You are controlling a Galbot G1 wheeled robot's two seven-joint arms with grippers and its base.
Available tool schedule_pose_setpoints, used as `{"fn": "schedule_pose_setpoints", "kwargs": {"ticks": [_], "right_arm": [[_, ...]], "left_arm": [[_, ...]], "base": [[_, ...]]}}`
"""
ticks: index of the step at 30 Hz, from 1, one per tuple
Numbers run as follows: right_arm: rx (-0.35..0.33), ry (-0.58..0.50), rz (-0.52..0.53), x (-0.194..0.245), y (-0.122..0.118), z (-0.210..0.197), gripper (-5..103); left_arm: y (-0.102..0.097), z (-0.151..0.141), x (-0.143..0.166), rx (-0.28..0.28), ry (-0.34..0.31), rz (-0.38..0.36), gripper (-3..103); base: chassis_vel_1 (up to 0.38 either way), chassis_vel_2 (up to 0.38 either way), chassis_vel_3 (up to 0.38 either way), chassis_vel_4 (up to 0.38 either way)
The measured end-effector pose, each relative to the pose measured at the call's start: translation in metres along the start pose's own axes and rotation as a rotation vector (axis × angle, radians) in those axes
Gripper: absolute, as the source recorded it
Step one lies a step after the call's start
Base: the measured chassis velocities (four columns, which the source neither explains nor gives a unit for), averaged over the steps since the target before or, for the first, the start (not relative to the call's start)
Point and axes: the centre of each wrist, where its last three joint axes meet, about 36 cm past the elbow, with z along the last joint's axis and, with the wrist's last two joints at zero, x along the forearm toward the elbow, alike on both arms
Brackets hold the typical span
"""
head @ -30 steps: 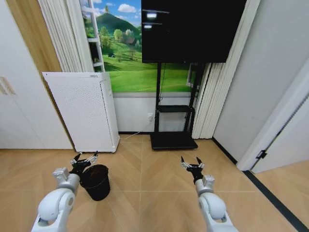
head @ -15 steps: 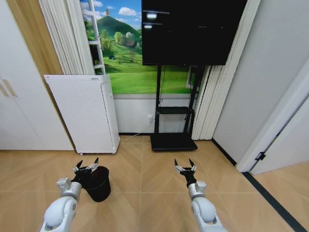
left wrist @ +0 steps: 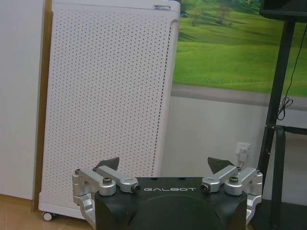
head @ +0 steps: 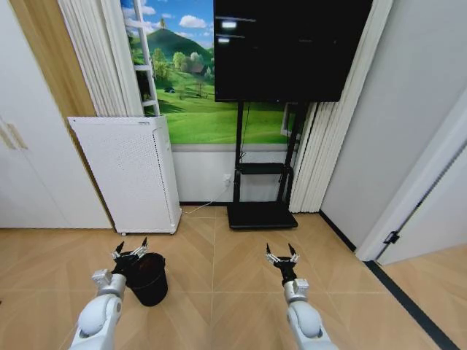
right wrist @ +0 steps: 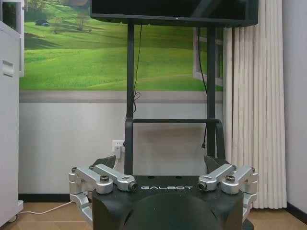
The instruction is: Pick up the trash bin and place the garbage on the floor into it.
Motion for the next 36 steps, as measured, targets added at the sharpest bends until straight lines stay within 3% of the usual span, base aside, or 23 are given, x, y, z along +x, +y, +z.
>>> {"fn": "schedule_pose_setpoints", "kwargs": {"ticks": [17, 36], "right_arm": [[0.011, 0.022, 0.006, 0.003, -0.008, 0.002, 100], [0.006, 0.030, 0.000, 0.004, -0.006, -0.001, 100]], "left_arm": [[-0.008, -0.012, 0.000, -0.005, 0.017, -0.004, 100], [-0.003, -0.017, -0.002, 0.002, 0.021, -0.006, 100]], "base": [[0.000, 0.000, 0.000, 0.000], [0.000, 0.000, 0.000, 0.000]]}}
